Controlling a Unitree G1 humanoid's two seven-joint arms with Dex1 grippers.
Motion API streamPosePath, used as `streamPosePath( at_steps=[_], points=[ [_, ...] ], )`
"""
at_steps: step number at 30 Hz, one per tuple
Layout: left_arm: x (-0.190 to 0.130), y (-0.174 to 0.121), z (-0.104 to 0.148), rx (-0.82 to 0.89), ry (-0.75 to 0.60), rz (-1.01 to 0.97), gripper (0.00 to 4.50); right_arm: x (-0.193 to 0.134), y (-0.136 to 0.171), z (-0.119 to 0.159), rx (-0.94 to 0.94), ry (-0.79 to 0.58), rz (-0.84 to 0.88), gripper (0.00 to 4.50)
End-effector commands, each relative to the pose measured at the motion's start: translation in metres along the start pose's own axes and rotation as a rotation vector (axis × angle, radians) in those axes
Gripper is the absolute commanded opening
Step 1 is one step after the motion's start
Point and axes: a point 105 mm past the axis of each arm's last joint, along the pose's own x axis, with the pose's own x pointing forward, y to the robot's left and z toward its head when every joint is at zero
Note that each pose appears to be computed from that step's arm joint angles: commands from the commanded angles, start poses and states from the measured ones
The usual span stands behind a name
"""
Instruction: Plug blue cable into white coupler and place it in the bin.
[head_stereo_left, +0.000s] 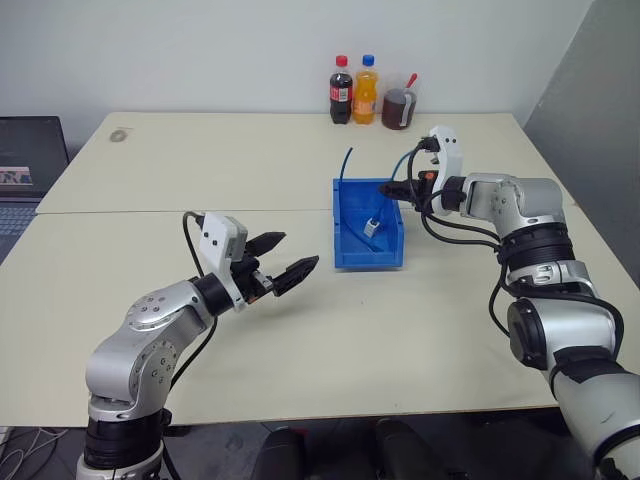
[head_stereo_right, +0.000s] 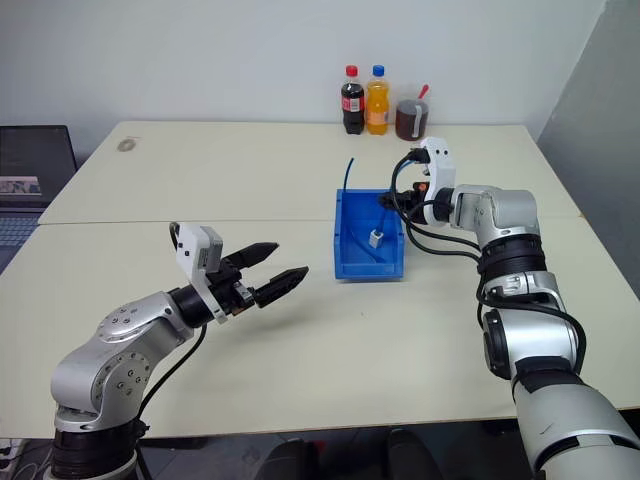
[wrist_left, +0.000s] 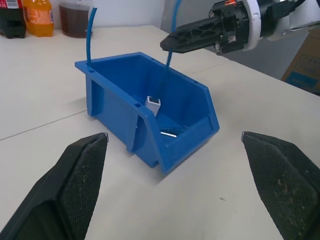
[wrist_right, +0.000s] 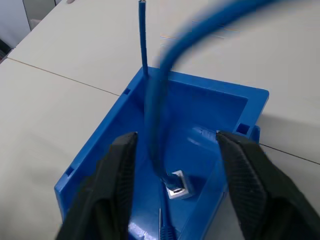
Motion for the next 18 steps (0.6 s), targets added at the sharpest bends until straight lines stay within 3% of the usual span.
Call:
streamPosePath(
  at_steps=[1, 3, 8, 13, 18],
  points=[
    [0.003, -0.003, 0.010, 0.031, -0.040, 0.003, 4.50, -0.007, 0.002, 0.026, -0.079, -0.069, -0.013, 3.75],
    [0.004, -0.003, 0.009, 0.028, -0.038, 0.003, 4.50, -0.012, -0.002, 0.025, -0.127, -0.068, -0.031, 4.27],
    [0.005, 0.007, 0.006, 0.020, -0.029, 0.057, 4.50, -0.037, -0.008, 0.012, -0.286, -0.088, -0.078, 4.27],
    [-0.005, 0.027, 0.003, 0.028, -0.019, 0.195, 4.50, -0.074, 0.002, -0.004, -0.407, -0.261, -0.210, 4.27],
    [-0.012, 0.037, 0.000, 0.028, -0.031, 0.281, 4.50, -0.098, 0.012, -0.041, -0.530, -0.366, -0.408, 4.27]
  ],
)
